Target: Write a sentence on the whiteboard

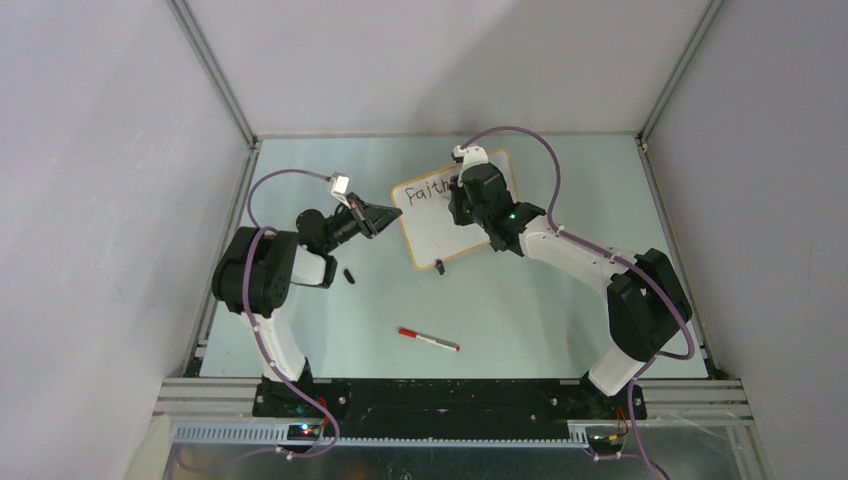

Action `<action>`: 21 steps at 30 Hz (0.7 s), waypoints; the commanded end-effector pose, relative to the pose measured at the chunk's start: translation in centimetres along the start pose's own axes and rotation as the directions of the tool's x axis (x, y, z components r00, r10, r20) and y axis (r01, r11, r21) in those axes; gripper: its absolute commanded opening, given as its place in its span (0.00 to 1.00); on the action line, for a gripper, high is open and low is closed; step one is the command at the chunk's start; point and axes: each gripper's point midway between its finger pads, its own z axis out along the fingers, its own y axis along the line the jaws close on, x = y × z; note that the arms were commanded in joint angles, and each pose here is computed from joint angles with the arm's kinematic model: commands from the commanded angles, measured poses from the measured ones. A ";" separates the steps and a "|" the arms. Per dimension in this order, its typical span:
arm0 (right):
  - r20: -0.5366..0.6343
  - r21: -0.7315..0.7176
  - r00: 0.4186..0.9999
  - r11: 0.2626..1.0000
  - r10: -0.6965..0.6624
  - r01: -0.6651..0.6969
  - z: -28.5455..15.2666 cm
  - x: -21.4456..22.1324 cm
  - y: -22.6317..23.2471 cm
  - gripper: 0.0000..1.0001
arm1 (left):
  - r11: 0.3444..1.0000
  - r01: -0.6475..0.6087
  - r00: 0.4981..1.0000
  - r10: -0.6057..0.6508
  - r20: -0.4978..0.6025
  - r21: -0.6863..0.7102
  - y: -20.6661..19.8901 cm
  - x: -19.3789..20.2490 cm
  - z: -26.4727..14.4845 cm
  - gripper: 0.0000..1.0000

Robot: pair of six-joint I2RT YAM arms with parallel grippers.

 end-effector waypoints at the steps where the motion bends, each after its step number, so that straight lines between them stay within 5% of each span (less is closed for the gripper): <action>1: 0.032 -0.027 0.999 1.000 -0.013 0.014 0.1 -1.8 1.0 0.00 | 0.998 -0.054 0.998 0.054 0.018 0.027 -0.6 -0.6 -0.1 0.00; 21: -0.034 -0.062 0.998 0.996 -0.061 0.059 -0.3 -0.4 1.5 0.00 | 0.998 -0.057 0.998 0.057 0.018 0.026 -0.6 -0.6 -0.1 0.00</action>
